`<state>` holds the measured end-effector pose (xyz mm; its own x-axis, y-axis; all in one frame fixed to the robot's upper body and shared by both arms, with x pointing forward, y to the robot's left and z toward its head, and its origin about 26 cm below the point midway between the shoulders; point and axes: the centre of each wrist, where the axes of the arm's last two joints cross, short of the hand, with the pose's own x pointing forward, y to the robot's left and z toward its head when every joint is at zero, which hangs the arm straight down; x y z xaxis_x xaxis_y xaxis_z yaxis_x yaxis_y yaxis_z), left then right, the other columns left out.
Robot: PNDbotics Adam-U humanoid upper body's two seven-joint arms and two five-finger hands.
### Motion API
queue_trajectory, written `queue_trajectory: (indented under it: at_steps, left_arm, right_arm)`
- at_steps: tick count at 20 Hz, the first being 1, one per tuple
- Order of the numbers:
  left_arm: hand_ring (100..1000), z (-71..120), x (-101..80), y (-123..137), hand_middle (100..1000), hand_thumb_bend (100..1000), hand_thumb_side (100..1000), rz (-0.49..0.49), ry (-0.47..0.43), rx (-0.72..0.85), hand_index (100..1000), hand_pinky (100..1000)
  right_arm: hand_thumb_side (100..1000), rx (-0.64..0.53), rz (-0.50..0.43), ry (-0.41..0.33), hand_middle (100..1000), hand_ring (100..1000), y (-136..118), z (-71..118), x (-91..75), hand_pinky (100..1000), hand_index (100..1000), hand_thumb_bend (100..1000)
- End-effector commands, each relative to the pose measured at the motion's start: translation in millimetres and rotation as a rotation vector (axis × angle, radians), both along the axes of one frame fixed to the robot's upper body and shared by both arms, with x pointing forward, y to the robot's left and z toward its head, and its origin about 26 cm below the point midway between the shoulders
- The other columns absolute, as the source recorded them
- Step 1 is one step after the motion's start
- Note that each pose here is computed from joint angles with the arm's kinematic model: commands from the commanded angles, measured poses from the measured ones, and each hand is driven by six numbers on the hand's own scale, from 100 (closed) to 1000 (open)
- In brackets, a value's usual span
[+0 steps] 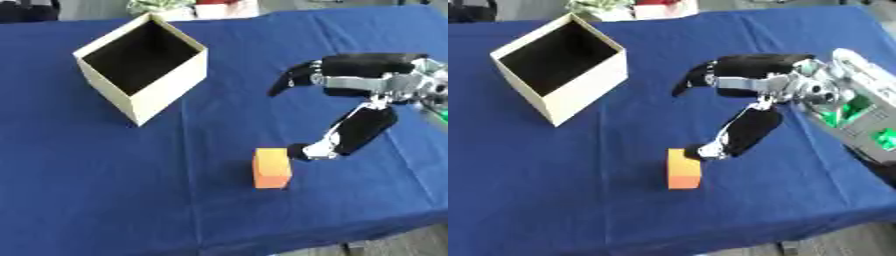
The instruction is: Pick up objects on the table and place them in the box.
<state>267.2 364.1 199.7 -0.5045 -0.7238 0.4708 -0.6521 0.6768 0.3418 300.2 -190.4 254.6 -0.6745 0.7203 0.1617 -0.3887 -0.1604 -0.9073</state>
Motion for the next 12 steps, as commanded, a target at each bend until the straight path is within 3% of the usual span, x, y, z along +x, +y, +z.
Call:
queue_trajectory:
  at_steps: [1, 7, 12]
  left_arm:
    - [659, 10.3, -1.7, 0, 716, 798, 791, -0.007, -0.016, 0.036, 821, 706]
    - [658, 9.5, -1.9, 0, 716, 795, 796, -0.006, -0.014, 0.032, 821, 705]
    - [654, 6.6, -2.3, 0, 714, 784, 809, 0.000, -0.013, 0.015, 821, 703]
  right_arm:
    - [498, -0.007, 0.009, 0.003, 884, 954, 3, 2.1, -3.2, 903, 929, 419]
    - [492, -0.009, -0.006, 0.021, 877, 951, 6, -11.5, -4.7, 900, 927, 410]
    - [508, -0.012, -0.026, -0.025, 872, 947, 7, -21.6, -6.0, 900, 929, 421]
